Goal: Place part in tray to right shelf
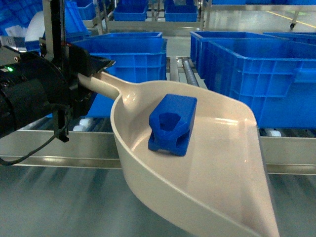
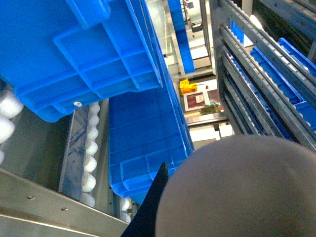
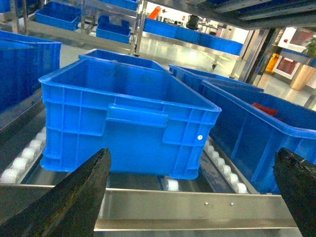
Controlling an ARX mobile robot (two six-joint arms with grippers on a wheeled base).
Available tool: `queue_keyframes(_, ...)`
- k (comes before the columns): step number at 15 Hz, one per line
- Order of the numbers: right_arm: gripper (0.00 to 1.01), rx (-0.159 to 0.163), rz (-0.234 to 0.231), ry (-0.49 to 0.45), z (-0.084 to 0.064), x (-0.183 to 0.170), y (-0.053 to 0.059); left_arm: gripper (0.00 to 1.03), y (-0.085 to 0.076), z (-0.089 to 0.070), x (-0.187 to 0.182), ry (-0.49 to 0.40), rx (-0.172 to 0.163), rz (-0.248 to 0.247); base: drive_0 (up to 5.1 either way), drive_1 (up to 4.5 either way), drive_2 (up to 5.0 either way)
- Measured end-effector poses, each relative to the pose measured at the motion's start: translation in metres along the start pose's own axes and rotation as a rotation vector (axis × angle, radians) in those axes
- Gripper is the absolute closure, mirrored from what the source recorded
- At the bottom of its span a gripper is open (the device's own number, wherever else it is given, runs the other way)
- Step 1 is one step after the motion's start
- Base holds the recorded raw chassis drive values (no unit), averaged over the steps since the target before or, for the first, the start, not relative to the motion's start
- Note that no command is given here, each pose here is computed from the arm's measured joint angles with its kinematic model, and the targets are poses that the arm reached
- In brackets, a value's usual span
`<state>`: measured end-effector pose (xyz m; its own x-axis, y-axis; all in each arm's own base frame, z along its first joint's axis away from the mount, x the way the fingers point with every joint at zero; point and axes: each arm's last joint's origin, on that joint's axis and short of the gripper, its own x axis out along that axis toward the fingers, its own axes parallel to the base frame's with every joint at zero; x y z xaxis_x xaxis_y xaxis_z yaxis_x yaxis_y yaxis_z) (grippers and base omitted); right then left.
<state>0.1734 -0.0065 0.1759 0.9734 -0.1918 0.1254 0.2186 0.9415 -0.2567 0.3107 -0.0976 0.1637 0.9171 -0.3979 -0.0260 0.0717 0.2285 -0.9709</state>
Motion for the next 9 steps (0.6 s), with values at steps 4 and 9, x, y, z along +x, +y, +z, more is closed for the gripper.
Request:
queue_keyframes(4,0.03,0.000,0.000,0.003,-0.0005,0.0001,0.0002,0.91,-0.0001,-0.0021,0.0003,0.014,0.000,0.002,1.0,0.45,-1.1)
queue_keyframes(9,0.03,0.000,0.000,0.003,-0.0005,0.0001,0.0002,0.91,0.0002,-0.0012,0.0002,0.008,0.000,0.003,0.0,0.00,0.0)
